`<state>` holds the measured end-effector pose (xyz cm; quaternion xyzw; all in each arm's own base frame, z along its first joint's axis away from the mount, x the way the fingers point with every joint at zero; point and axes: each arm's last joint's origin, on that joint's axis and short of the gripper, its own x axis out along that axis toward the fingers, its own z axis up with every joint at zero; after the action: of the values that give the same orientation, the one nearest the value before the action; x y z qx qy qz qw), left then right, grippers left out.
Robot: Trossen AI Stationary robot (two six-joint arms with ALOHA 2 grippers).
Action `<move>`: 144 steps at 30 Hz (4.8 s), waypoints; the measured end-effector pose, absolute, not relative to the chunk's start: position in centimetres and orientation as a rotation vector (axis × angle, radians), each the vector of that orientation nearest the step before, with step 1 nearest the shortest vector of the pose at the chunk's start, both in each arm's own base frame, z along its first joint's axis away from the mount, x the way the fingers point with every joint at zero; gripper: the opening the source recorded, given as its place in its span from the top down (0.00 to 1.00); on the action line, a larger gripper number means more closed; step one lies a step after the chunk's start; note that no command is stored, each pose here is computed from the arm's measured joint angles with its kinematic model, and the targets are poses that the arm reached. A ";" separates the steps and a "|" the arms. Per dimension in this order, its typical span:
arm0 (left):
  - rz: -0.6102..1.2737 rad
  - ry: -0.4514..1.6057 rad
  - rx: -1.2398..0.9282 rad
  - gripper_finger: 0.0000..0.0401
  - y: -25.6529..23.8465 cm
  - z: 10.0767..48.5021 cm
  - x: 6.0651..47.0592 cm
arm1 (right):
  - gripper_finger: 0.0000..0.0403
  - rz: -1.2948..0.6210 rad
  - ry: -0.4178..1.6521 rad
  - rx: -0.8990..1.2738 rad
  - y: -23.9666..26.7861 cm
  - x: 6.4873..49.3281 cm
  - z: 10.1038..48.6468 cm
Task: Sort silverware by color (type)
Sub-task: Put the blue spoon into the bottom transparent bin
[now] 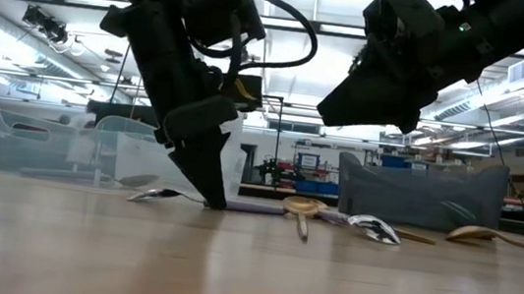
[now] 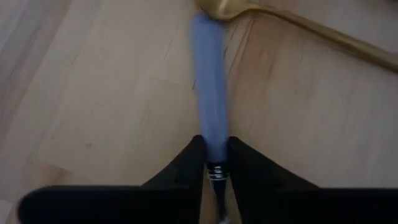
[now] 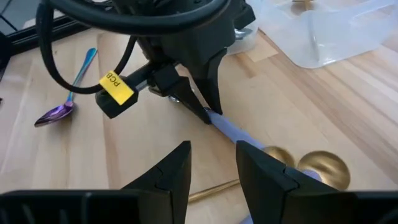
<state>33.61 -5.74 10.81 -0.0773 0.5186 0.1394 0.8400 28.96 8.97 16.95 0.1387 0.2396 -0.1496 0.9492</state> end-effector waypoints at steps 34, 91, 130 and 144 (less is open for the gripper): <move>0.279 1.081 -0.206 0.88 -8.4 12.9 32.1 | 0.66 -0.158 0.548 0.152 8.0 27.8 19.2; 0.231 0.928 0.024 0.88 -7.5 25.0 24.9 | 0.66 -0.131 0.558 0.080 8.4 26.6 20.4; 0.135 0.367 0.522 0.89 -8.1 32.0 25.2 | 0.49 -0.103 0.070 -0.337 8.7 29.7 23.4; 0.084 0.057 0.518 0.89 -8.8 33.0 28.9 | 0.35 -0.010 -0.093 -0.336 7.4 30.2 24.9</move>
<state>28.89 -8.82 32.96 0.2562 0.0280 0.0414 0.9653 30.20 7.37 24.90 -0.1672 -0.0462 -0.0052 0.9848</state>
